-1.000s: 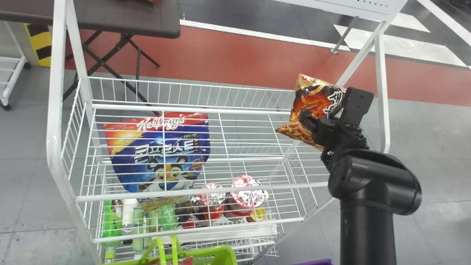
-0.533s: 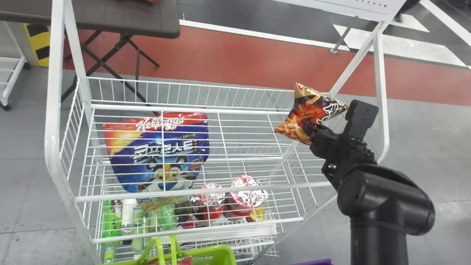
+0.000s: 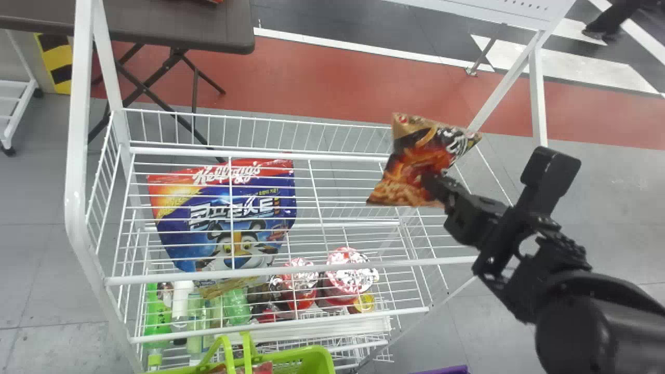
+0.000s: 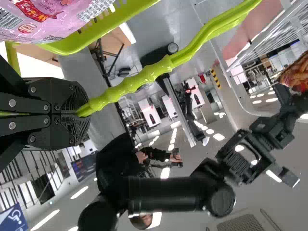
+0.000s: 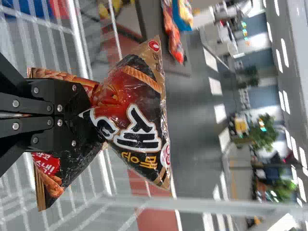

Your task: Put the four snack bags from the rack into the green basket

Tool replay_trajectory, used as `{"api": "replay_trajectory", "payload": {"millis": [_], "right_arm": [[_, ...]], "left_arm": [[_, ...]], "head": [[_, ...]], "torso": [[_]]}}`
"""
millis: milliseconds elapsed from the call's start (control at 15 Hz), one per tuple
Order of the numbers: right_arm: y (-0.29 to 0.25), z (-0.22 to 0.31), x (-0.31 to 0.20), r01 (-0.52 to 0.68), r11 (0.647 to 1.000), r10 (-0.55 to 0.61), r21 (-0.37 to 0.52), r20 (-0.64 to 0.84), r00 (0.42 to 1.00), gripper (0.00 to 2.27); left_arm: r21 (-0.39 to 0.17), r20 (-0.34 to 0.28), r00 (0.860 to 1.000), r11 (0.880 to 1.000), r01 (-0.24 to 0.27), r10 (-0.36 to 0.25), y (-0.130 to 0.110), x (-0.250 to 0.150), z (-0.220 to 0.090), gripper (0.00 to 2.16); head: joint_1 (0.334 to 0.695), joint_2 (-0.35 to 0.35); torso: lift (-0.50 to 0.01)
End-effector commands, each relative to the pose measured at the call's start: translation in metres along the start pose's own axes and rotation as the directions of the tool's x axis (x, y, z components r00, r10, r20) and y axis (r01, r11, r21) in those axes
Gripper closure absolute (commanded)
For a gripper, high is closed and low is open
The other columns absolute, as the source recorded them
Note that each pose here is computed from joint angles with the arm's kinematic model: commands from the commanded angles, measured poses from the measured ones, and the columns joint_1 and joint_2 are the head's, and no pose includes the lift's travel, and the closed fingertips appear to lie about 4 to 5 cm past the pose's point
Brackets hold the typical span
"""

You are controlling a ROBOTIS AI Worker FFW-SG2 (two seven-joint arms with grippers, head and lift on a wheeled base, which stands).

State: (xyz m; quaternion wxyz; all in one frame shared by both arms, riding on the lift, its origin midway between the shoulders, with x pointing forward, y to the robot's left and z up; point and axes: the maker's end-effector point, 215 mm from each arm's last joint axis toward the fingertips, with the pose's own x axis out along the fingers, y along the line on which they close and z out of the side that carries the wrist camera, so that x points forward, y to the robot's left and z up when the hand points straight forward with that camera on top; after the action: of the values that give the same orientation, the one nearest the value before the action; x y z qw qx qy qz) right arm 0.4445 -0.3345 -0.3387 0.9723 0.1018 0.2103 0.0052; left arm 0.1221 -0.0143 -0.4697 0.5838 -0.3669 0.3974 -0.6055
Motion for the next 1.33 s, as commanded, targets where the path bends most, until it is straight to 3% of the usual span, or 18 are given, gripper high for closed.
{"api": "replay_trajectory", "payload": {"millis": [0, 200, 467, 733, 1000, 1267], "right_arm": [[0.037, -0.030, -0.036, -0.078, 0.997, 0.079, 0.023, -0.088, 0.993, 2.19], [0.081, -0.092, -0.087, -0.212, 0.968, 0.242, 0.134, -0.272, 0.931, 2.19], [0.098, -0.176, -0.142, -0.223, 0.932, 0.346, 0.286, -0.515, 0.784, 2.18], [0.116, -0.214, -0.165, -0.241, 0.895, 0.428, 0.376, -0.566, 0.705, 2.18], [0.121, -0.262, -0.172, -0.200, 0.885, 0.444, 0.420, -0.636, 0.631, 2.18], [0.129, -0.318, -0.183, -0.179, 0.908, 0.415, 0.380, -0.743, 0.526, 2.18]], "left_arm": [[0.000, 0.002, 1.000, 1.000, 0.000, 0.000, 0.000, -0.001, 0.001, 1.90], [0.000, 0.000, 1.000, 1.000, 0.004, -0.004, -0.001, 0.001, 0.000, 1.90], [0.000, 0.006, 1.000, 1.000, 0.001, -0.001, 0.000, 0.000, 0.002, 1.90], [0.001, 0.002, 1.000, 1.000, -0.001, 0.001, 0.000, 0.004, 0.001, 1.90], [-0.006, 0.001, 1.000, 1.000, -0.002, 0.002, 0.002, 0.005, 0.000, 1.90], [-0.002, 0.006, 1.000, 1.000, -0.007, 0.007, 0.004, 0.002, 0.001, 1.90]], "head": [[0.695, -0.350], [0.695, -0.350], [0.695, -0.350], [0.695, -0.350], [0.695, -0.350], [0.695, -0.350]], "torso": [[-0.007], [-0.007], [-0.007], [-0.007], [-0.007], [-0.007]]}}
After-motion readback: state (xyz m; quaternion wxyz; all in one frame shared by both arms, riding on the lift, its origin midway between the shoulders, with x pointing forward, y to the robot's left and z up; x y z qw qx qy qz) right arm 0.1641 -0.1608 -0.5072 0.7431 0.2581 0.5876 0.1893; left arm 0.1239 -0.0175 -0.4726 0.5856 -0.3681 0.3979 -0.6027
